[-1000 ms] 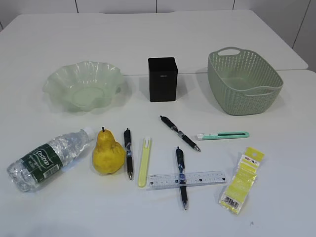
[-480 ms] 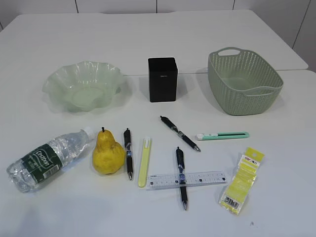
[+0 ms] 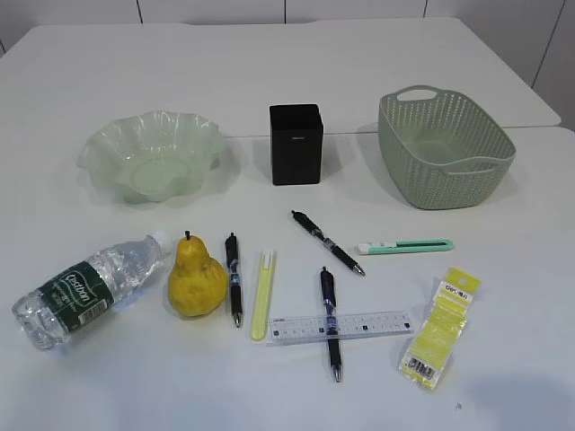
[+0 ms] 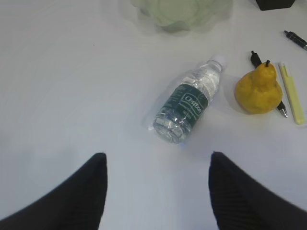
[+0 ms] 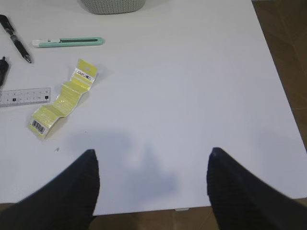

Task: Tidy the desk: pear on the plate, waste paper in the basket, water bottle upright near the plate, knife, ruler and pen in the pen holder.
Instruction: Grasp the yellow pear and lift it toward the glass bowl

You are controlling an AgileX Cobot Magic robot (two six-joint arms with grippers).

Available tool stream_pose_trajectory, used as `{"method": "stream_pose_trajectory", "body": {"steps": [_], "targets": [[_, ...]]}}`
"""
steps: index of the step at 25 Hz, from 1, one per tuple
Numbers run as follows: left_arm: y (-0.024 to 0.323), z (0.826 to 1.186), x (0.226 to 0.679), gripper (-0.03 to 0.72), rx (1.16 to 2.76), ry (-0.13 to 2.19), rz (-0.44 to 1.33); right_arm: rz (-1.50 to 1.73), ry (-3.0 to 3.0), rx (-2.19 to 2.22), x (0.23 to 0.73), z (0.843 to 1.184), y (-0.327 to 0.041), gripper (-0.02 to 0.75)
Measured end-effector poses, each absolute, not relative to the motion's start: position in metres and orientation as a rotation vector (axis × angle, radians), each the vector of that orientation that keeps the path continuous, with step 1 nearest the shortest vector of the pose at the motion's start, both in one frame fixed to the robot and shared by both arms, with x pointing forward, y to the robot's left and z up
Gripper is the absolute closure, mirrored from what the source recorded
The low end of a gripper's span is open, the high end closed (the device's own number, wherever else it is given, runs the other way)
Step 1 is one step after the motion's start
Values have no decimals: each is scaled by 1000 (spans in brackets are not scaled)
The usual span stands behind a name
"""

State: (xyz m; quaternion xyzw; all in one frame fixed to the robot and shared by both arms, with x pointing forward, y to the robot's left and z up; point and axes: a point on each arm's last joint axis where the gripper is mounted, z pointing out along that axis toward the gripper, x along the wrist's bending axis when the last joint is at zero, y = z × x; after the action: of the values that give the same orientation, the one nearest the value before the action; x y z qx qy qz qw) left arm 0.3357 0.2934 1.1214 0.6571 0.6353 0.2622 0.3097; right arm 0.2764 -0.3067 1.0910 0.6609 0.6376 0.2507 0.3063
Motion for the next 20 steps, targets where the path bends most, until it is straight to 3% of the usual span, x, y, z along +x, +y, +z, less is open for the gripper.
{"method": "stream_pose_trajectory", "body": {"steps": [12, 20], "targets": [[280, 1168, 376, 221, 1854, 1558, 705, 471, 1847, 1980, 345, 1110, -303, 197], [264, 1169, 409, 221, 1983, 1562, 598, 430, 1901, 1991, 370, 1115, -299, 197]]}}
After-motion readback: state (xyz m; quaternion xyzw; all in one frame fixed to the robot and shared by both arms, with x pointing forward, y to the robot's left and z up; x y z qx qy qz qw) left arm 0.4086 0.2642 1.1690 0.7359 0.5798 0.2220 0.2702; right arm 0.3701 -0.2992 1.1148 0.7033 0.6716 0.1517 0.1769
